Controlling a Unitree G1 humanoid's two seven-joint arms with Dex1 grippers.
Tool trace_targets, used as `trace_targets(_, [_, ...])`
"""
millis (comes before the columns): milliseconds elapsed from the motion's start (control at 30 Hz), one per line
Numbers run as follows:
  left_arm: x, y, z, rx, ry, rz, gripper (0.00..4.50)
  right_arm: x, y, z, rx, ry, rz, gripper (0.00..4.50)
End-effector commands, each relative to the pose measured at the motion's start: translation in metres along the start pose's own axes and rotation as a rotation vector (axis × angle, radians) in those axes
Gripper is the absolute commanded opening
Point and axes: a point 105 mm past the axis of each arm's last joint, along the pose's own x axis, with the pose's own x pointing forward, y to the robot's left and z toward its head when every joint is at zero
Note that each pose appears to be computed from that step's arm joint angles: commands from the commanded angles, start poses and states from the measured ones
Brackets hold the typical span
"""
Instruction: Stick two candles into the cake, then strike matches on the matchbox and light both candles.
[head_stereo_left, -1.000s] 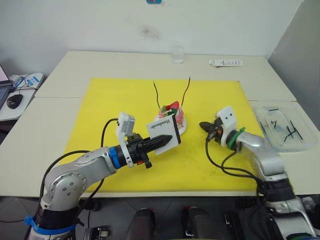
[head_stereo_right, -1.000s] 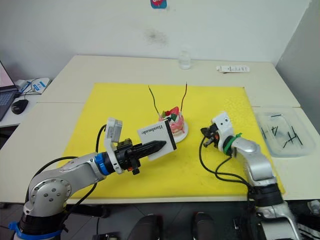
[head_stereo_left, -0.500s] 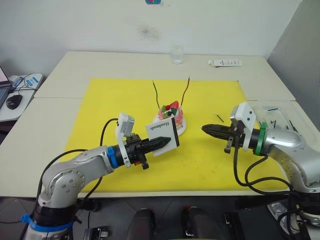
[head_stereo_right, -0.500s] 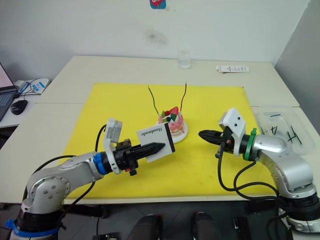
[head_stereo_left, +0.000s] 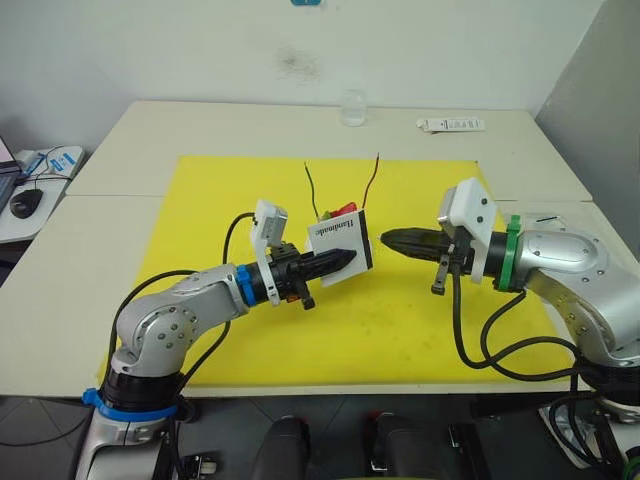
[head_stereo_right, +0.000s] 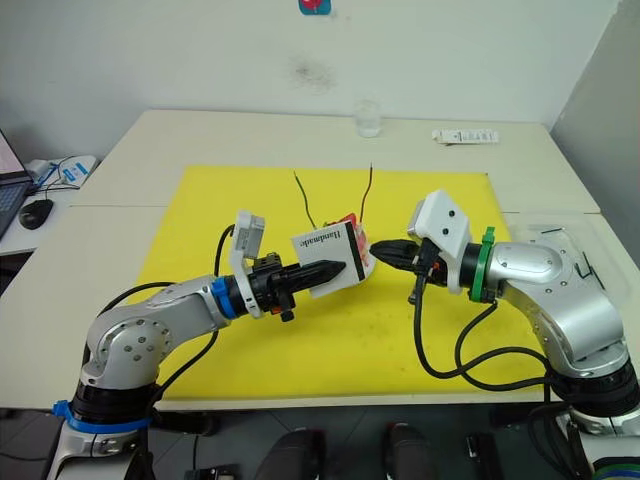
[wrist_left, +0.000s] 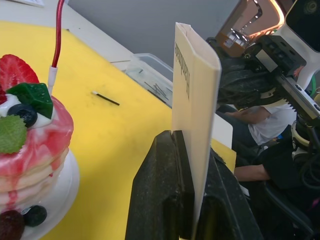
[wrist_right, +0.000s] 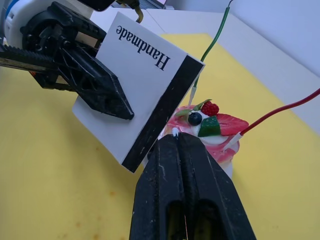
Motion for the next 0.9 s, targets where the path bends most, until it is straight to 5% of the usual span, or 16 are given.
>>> trace_targets(33, [0.003,-0.005,0.007,0.02,-0.015,-0.027,0.0,0.002,0.0,0.013,-0.081,-0.033,0.01,0.06])
trace_targets(900, [0.004,-0.007,0.011,-0.012,-0.039,-0.05,0.0,0.013,0.0,0.015,-0.114,-0.04,0.019,0.06])
